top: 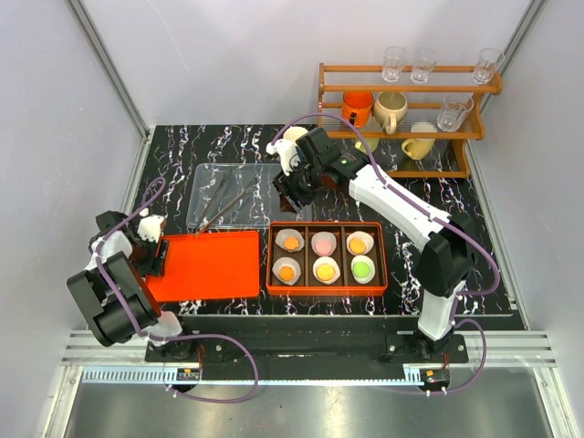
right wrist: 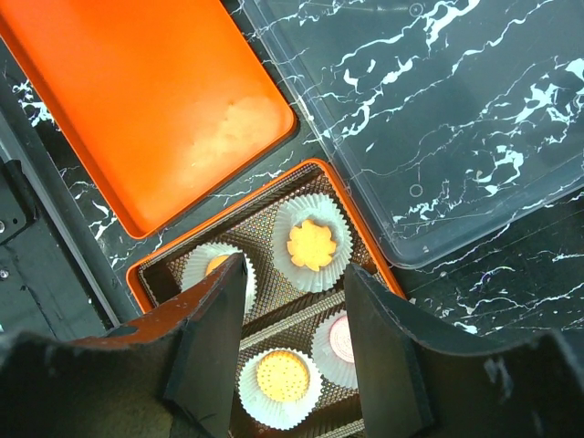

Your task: Pack the cookies

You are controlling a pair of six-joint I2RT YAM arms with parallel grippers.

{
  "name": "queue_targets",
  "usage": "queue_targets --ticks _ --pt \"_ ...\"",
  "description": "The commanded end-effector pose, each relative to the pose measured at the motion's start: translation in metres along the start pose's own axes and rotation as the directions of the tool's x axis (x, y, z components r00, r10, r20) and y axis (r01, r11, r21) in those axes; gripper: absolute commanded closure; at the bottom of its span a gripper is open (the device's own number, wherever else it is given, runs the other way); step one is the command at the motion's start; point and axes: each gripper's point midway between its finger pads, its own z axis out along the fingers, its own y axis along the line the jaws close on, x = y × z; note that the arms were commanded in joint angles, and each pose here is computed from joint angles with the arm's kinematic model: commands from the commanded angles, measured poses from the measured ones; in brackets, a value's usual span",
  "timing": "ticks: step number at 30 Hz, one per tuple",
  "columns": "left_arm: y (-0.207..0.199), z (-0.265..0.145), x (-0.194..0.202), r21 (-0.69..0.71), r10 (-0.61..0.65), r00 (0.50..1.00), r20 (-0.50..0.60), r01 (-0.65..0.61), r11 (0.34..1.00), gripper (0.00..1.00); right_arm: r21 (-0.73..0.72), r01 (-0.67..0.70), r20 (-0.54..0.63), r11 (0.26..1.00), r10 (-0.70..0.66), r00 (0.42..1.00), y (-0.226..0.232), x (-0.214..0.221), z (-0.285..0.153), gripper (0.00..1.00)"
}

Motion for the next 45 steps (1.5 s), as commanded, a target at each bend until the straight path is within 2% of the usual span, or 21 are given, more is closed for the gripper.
queue_targets --ticks 1,7,14,21,27,31,33,35,40,45 --pt "0.017 0.002 -0.008 -0.044 0.034 0.999 0.019 -0.033 0.998 0.38 0.018 0.017 0.033 1.000 -0.017 0.999 0.000 -0.012 -0.004 0.45" --pt "0.022 0.007 -0.003 -0.030 0.029 1.000 -0.001 -0.029 0.999 0.43 0.013 0.006 0.024 1.000 -0.006 1.000 0.001 -0.006 0.000 0.45" --pt "0.032 0.013 0.008 -0.026 0.013 0.999 -0.031 -0.014 1.000 0.53 0.014 -0.003 0.017 1.000 0.002 1.000 0.000 -0.002 0.002 0.45" --pt "0.028 0.018 0.016 -0.022 0.025 0.998 -0.050 -0.026 0.999 0.74 0.013 -0.010 0.013 1.000 0.010 1.000 -0.001 -0.001 0.006 0.46" --pt "0.023 0.023 0.024 -0.011 0.037 0.997 -0.064 -0.037 0.999 0.78 0.018 -0.014 0.011 1.000 0.014 1.000 -0.002 -0.001 0.006 0.46" --pt "0.023 0.026 0.032 -0.015 0.051 0.995 -0.086 -0.053 0.998 0.85 0.019 -0.014 0.008 1.000 0.014 1.000 -0.001 0.000 0.005 0.46" --pt "0.022 0.027 0.037 -0.020 0.067 0.993 -0.101 -0.069 0.997 0.96 0.024 -0.015 0.004 1.000 0.015 1.000 -0.001 0.002 0.004 0.46" --pt "0.021 0.026 0.039 -0.023 0.078 0.992 -0.102 -0.081 0.996 1.00 0.029 -0.014 0.004 0.999 0.014 1.000 -0.003 0.003 0.003 0.46" --pt "0.021 0.018 0.040 -0.033 0.126 0.987 -0.101 -0.130 0.991 1.00 0.031 -0.013 0.003 0.999 0.013 1.000 -0.002 0.002 0.003 0.46" --pt "0.017 0.004 0.029 -0.024 0.120 0.991 -0.066 -0.122 0.992 1.00 0.028 -0.017 -0.002 0.999 0.017 1.000 -0.002 0.005 0.005 0.46"
